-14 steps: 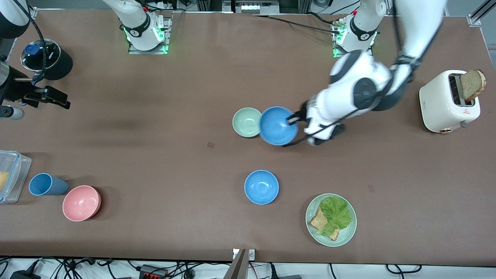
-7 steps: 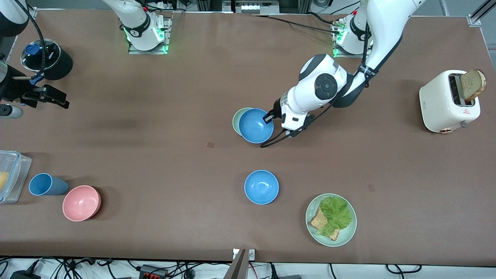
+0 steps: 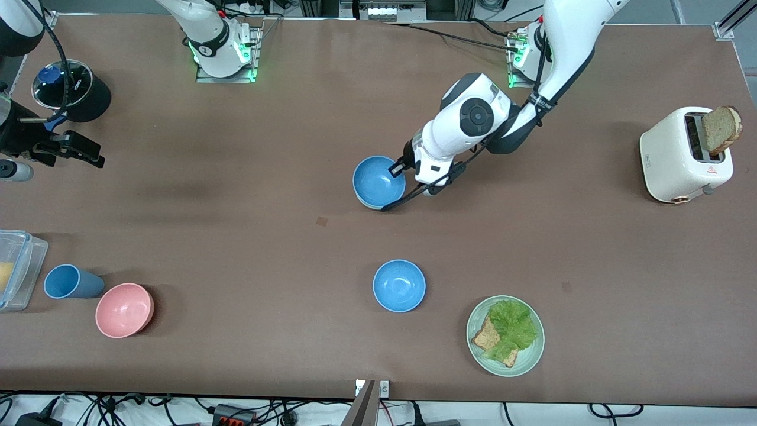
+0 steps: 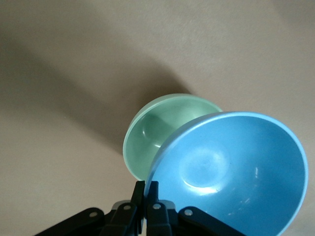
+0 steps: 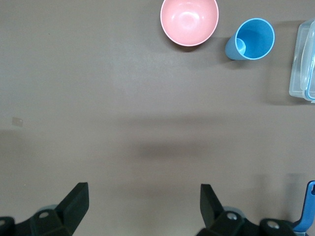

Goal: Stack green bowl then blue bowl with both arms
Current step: 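Lower the blue bowl into the green bowl with the left gripper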

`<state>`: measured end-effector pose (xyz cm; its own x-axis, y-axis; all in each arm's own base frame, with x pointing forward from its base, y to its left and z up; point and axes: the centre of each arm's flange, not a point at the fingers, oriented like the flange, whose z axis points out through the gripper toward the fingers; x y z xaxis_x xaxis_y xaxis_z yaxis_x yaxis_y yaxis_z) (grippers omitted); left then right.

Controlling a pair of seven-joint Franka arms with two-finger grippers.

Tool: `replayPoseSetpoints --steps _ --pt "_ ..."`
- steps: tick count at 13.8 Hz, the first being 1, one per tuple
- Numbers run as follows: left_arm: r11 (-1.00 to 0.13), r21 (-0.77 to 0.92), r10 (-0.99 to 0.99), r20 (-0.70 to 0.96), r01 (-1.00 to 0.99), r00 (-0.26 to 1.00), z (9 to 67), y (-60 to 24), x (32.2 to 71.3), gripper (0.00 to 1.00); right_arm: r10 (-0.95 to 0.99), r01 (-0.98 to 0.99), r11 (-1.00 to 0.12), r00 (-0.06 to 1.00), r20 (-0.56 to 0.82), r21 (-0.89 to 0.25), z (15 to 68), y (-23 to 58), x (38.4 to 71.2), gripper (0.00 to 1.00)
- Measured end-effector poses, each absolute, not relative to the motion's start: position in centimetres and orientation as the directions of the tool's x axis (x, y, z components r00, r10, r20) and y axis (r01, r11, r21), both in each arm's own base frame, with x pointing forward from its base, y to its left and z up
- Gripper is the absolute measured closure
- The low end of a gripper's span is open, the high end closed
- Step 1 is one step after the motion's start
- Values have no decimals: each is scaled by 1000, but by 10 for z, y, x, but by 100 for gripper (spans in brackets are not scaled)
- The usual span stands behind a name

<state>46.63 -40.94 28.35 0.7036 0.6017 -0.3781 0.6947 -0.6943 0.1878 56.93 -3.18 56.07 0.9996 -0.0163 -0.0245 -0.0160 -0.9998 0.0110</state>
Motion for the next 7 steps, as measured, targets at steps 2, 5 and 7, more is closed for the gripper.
replayPoseSetpoints --steps 2,5,7 --pt "-696 183 602 -379 695 703 281 -409 465 95 -16 -16 -1000 1000 -26 11 560 -32 569 0" --pt "-696 184 602 -376 694 704 279 -408 464 95 -16 -16 -1000 1000 -26 11 559 -32 569 0" --pt "-700 190 600 -367 689 711 277 -407 464 95 -16 -16 -1000 1000 -25 11 559 -32 569 0"
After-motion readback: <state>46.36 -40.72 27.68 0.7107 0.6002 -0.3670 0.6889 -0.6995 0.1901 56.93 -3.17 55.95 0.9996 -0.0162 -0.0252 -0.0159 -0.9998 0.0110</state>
